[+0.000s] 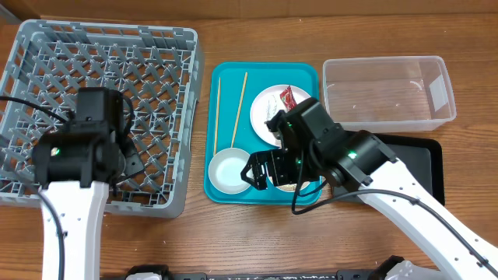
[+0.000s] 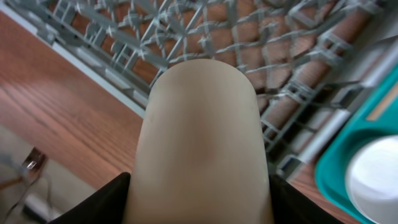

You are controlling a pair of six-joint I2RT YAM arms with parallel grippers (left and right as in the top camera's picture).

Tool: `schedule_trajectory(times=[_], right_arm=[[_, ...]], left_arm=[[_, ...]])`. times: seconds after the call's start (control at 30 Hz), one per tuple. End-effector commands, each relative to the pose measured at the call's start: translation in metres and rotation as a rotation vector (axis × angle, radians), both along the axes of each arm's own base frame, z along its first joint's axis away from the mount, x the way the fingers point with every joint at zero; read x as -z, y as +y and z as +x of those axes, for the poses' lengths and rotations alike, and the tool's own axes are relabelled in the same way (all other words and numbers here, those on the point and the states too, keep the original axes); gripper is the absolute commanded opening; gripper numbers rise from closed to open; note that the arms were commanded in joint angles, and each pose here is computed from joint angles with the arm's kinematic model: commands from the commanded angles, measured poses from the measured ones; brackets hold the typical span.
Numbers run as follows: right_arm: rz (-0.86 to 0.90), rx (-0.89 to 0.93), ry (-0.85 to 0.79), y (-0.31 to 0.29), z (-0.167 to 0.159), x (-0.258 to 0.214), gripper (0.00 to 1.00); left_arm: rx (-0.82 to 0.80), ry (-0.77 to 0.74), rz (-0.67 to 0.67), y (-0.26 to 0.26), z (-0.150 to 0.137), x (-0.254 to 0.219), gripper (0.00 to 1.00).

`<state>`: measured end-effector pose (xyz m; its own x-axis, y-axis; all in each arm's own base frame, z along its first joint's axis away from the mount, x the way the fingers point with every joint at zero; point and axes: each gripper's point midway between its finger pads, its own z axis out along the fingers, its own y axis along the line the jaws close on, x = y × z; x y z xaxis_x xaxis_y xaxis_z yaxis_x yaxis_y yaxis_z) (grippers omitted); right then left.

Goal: Sort waste into correct bins and load items into the dishwasher
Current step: 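Place the white cup into the grey dish rack with the left gripper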

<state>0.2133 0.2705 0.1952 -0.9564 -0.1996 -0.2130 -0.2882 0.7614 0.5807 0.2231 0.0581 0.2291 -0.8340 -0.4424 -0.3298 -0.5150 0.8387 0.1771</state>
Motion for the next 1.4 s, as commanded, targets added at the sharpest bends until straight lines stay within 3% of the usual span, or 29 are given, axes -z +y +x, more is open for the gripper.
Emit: schedule_trajectory(times=[0.0,0.4,0.5,0.53,0.6,0.8,1.0,1.17,1.37], right_arm=[[-0.014,0.012,-0.006,-0.001,0.002,0.002,1.0],[-0.038,0.03,-0.026,-0.004,0.006,0.004,1.0],[-0.038,0.03,-0.026,-0.004,0.006,0.004,1.0],[-0.038,0.03,-0.026,-0.004,0.006,0.004,1.0],[-0.032,0.03,-0.034,-0.003,0.008,0.003,1.0],[0.021,0.032,-0.097,0.007,0.021,-0.007,1.0],[0.062,-0.007,-0.186,0.016,0.031,-0.018,1.0],[-0.031,0.06,-0.27,0.003,0.052,-0.031,1.0],[-0.274,0.164,-0.305,-0.015,0.094,-0.028,1.0]], left_arm=[[-0.075,0.083,0.009,0.013,-0.004,0.031,0.48],[-0.08,0.113,-0.336,0.0,0.008,0.1,0.49],[-0.1,0.096,-0.329,0.007,0.01,0.1,0.74],[-0.103,0.088,-0.328,0.008,0.011,0.098,0.88],[-0.1,0.064,-0.328,0.009,0.017,0.091,0.98],[-0.006,-0.044,-0.349,0.004,0.036,0.033,0.99],[0.387,-0.325,-0.509,-0.052,0.051,-0.059,0.97],[0.606,-0.527,-0.57,-0.089,0.039,-0.115,0.95],[0.771,-0.651,-0.56,-0.121,0.011,-0.156,0.96]])
